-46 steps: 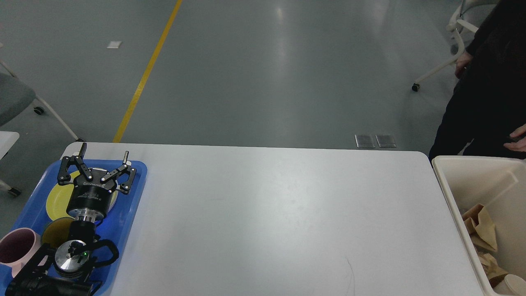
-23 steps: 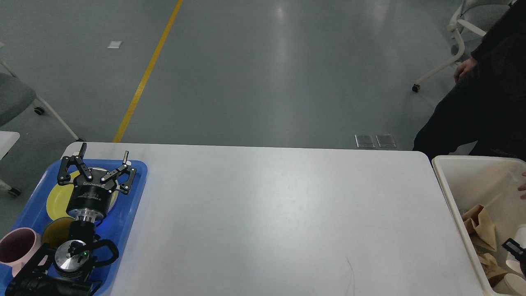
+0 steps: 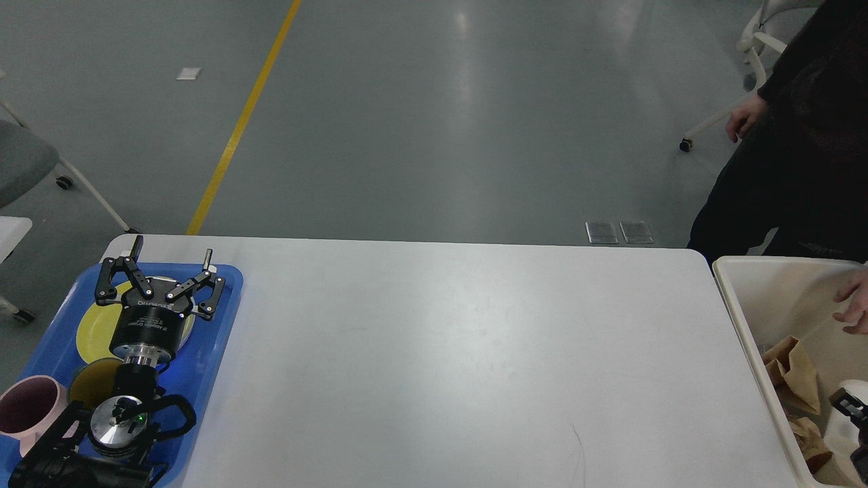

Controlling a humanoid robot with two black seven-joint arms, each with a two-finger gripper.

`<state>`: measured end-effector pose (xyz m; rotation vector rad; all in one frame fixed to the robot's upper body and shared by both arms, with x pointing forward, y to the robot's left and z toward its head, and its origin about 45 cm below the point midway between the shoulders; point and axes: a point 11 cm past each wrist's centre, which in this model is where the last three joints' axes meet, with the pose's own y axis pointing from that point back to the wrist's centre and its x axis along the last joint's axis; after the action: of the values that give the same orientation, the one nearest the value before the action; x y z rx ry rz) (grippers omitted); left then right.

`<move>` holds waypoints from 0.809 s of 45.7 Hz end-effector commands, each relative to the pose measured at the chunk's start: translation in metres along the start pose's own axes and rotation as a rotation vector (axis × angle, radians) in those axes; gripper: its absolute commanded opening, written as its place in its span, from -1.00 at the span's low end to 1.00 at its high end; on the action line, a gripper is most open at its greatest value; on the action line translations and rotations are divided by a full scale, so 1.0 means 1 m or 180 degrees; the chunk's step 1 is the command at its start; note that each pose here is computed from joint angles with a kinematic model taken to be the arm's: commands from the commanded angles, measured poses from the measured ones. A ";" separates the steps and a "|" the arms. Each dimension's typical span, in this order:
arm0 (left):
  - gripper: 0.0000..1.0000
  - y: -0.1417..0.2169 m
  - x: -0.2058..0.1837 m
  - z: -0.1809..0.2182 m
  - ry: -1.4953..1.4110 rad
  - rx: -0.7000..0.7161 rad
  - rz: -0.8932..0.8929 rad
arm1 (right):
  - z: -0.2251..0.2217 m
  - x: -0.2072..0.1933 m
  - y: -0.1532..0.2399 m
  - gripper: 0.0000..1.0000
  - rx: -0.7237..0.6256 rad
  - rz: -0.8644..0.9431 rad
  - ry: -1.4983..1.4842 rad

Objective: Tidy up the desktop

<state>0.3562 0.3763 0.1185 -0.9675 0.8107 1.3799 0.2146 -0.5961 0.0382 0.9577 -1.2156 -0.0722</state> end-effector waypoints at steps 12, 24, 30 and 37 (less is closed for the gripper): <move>0.93 0.000 0.000 0.000 0.0000 0.0000 -0.0001 | -0.026 0.042 0.000 1.00 0.0123 0.0193 -0.1040; 0.93 0.000 0.000 0.000 0.0000 0.0000 -0.0001 | -0.092 0.111 0.013 1.00 0.0703 0.0071 -0.3108; 0.93 0.000 0.000 -0.001 0.0004 0.0001 -0.0001 | -0.133 0.143 0.036 1.00 0.1276 -0.0325 -0.4154; 0.93 0.000 0.000 0.000 0.0000 0.0000 -0.0001 | -0.188 0.141 0.066 1.00 0.1808 -0.0907 -0.4814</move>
<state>0.3562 0.3759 0.1184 -0.9681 0.8115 1.3793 0.3752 -0.5519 0.1688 1.4550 -2.4665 -0.7045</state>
